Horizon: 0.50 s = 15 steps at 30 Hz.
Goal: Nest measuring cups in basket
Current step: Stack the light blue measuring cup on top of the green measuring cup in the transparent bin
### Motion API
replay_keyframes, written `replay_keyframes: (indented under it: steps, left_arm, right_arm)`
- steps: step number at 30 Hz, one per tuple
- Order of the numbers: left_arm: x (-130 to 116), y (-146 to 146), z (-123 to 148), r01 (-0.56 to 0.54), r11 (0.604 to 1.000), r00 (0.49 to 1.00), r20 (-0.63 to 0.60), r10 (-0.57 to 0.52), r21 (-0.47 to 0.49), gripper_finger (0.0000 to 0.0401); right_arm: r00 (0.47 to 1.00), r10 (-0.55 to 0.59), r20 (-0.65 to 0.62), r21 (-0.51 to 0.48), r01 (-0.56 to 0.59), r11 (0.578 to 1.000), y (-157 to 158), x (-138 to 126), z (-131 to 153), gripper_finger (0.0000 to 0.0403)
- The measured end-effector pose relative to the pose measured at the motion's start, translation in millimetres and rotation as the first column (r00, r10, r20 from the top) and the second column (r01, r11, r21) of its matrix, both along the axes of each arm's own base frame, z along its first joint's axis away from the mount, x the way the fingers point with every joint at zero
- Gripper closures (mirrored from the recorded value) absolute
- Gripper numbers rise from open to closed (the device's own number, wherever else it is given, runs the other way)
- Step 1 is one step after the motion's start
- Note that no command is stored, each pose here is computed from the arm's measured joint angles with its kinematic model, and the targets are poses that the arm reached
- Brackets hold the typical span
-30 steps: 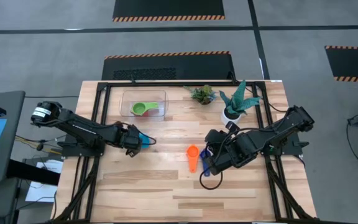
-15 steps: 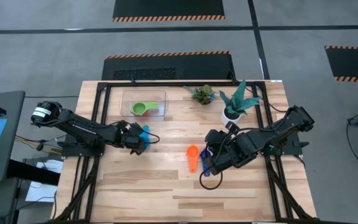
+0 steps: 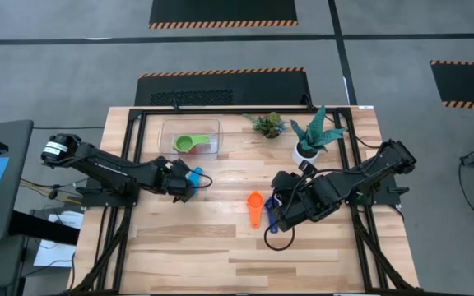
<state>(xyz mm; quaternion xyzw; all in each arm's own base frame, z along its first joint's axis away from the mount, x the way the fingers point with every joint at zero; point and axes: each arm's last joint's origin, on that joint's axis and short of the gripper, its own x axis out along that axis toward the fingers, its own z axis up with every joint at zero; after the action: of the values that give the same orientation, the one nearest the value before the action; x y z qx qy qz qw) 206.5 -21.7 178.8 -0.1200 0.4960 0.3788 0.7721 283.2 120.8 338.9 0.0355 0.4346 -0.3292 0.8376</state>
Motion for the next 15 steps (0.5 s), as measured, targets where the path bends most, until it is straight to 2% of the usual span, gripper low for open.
replay_keyframes:
  steps: [3,6,11,15]
  left_arm:
    - [12.5,-0.8,27.6,0.04,0.997,0.999,0.026,-0.042,0.06,0.0401]
    - [23.8,-3.3,48.7,0.078,0.995,0.993,0.082,-0.083,0.058,0.0401]
    - [30.8,-14.6,58.3,0.12,0.991,0.981,0.162,-0.11,-0.055,0.0401]
    - [30.6,-26.4,52.2,0.138,0.973,0.983,0.149,-0.11,-0.187,0.0401]
  right_arm:
    - [1.0,0.0,-0.001,0.0,0.0,1.0,-0.1,0.0,0.0,0.0285]
    - [1.0,0.006,-0.006,-0.005,-0.007,1.0,-0.7,0.3,0.0,0.0285]
    - [1.0,0.018,-0.014,-0.011,-0.018,1.0,-0.6,0.2,0.0,0.0285]
    - [1.0,0.018,-0.021,-0.014,-0.018,1.0,-0.8,-0.4,-0.1,0.0285]
